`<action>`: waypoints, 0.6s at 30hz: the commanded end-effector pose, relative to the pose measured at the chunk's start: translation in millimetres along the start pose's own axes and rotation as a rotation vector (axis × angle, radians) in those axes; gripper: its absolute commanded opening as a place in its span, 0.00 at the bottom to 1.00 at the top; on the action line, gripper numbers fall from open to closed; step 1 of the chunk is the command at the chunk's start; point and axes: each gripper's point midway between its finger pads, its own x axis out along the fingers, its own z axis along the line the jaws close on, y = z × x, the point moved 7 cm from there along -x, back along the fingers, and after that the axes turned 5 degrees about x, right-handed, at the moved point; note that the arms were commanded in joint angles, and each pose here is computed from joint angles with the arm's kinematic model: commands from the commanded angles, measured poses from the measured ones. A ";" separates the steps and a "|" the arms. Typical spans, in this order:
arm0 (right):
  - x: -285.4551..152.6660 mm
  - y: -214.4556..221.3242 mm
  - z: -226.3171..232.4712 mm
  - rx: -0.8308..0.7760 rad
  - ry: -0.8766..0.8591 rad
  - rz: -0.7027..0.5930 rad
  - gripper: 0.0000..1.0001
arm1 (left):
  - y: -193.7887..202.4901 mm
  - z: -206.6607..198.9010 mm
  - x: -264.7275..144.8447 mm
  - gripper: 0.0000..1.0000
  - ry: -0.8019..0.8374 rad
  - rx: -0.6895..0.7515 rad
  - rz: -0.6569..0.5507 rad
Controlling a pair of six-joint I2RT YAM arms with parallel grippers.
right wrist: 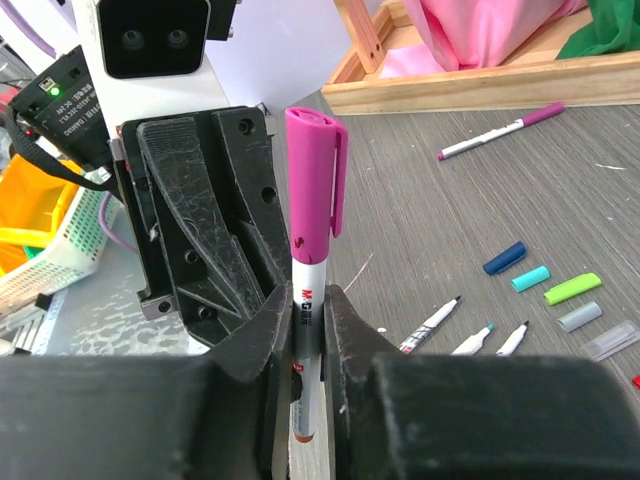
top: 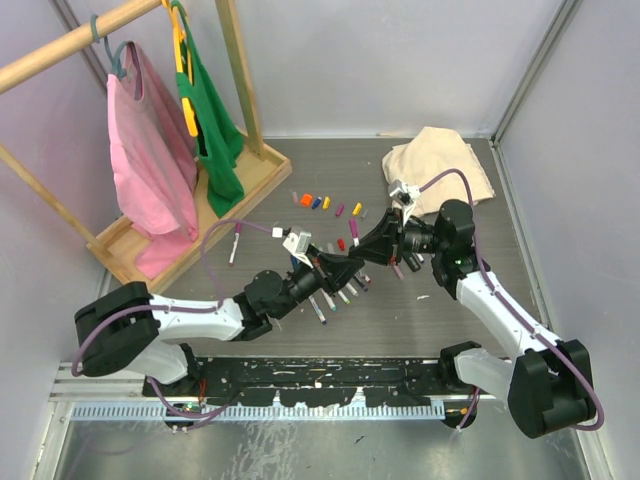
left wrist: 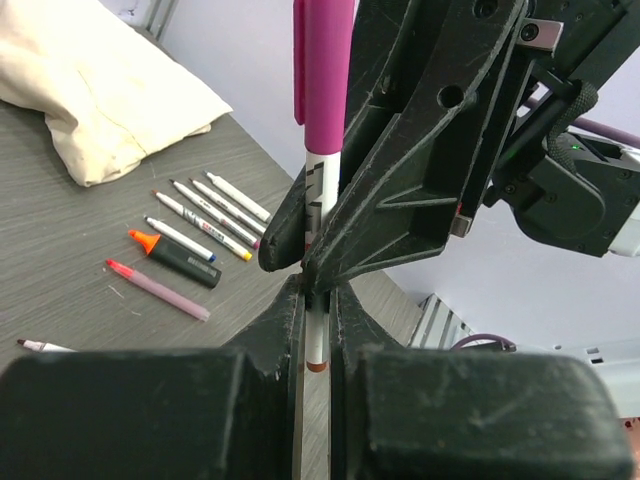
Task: Open the pen caps
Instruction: Pick up the pen from the center of the board.
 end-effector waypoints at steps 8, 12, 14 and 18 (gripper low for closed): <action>1.1 -12.3 4.1 -0.114 0.012 0.021 0.02 | -26.2 -11.0 -7.1 0.53 0.031 0.053 -0.064; 1.0 -12.1 2.1 -0.116 0.022 0.034 0.01 | -35.2 -8.8 -23.2 0.73 0.034 0.116 -0.069; 1.0 -12.5 1.8 -0.117 0.023 0.044 0.01 | -43.6 -10.0 -31.1 0.81 0.048 0.151 -0.064; 0.5 -11.2 -0.3 -0.104 0.023 0.084 0.01 | -56.9 -1.9 -37.1 0.89 0.018 0.187 0.006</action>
